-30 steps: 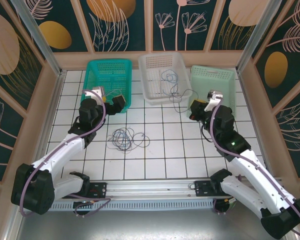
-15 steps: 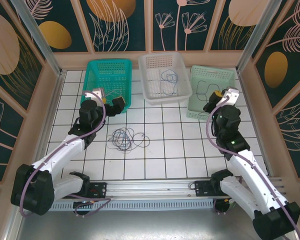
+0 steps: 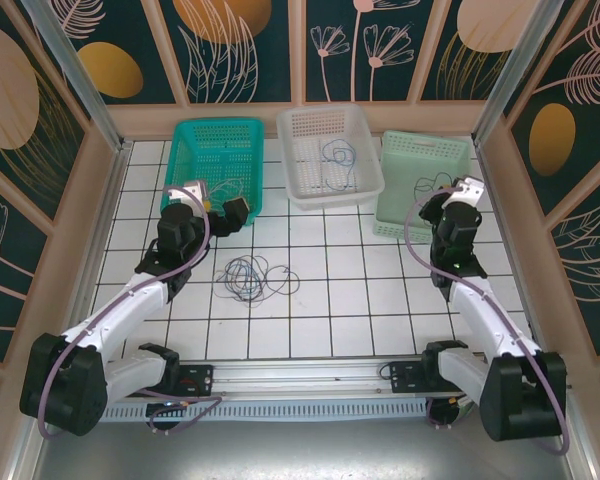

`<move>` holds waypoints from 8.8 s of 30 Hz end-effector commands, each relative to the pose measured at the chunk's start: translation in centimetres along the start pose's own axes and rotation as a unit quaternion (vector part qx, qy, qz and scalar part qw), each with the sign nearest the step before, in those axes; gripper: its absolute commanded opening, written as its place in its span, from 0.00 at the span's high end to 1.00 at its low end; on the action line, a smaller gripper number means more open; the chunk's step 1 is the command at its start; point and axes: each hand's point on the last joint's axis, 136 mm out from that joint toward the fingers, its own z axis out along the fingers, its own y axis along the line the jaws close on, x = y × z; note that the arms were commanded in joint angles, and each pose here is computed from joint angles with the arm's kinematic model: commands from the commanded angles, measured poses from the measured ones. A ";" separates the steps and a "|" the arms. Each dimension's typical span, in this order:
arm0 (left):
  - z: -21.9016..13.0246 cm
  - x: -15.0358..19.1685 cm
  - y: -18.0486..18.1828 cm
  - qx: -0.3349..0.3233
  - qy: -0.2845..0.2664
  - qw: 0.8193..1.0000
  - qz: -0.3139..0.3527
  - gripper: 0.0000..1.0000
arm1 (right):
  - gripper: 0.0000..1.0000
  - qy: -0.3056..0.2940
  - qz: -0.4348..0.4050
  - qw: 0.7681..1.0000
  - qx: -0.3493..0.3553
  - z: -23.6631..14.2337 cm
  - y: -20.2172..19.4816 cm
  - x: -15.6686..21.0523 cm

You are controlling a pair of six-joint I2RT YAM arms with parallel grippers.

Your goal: Untangle the cables

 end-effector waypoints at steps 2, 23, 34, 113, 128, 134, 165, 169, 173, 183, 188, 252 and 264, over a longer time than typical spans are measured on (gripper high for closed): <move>0.1 2.2 0.6 -0.004 0.032 0.999 -0.016 0.02 | 1.00 -0.010 0.043 0.999 -0.032 1.5 0.5 -0.5; 0.2 7.7 2.5 -0.027 0.116 0.992 -0.050 0.08 | 0.56 0.325 0.063 0.944 -0.002 9.6 -2.1 14.9; -0.6 10.7 4.3 -0.068 0.161 0.984 -0.047 0.19 | 0.22 0.271 0.033 0.962 -0.028 5.0 1.7 10.9; 0.9 10.0 -10.6 0.189 0.138 0.968 0.087 0.32 | 1.00 0.227 -0.020 0.849 -0.477 -18.0 26.6 6.3; 1.9 13.1 -10.7 0.165 0.175 0.964 0.115 0.34 | 1.00 0.191 0.004 0.869 -0.457 -17.6 25.2 4.8; 2.4 14.2 -11.4 0.167 0.187 0.960 0.122 0.35 | 1.00 0.184 0.013 0.870 -0.457 -17.6 25.2 4.3; 4.5 22.9 -8.6 0.081 0.305 0.937 0.152 0.52 | 1.00 0.079 0.000 0.865 -0.496 -19.4 27.0 -5.9; 4.7 23.8 -7.2 0.050 0.318 0.933 0.160 0.61 | 1.00 0.057 -0.006 0.866 -0.497 -19.8 26.9 -7.9; 4.8 23.7 -6.6 0.035 0.315 0.935 0.161 0.65 | 1.00 0.028 -0.016 0.873 -0.487 -20.2 26.2 -10.5; 5.0 23.9 -5.7 0.011 0.315 0.933 0.171 0.81 | 1.00 -0.011 -0.025 0.873 -0.486 -21.4 25.6 -14.6; 4.6 24.2 -4.4 -0.009 0.321 0.929 0.184 0.98 | 1.00 -0.044 -0.030 0.890 -0.453 -21.3 23.8 -16.5; 0.7 15.4 -20.0 0.335 0.209 0.879 0.268 0.26 | 1.00 -0.019 -0.004 0.903 -0.428 -21.7 20.7 -15.5; 0.8 21.9 -20.9 0.363 0.286 0.837 0.295 0.27 | 1.00 -0.035 0.010 0.916 -0.399 -21.3 19.6 -17.0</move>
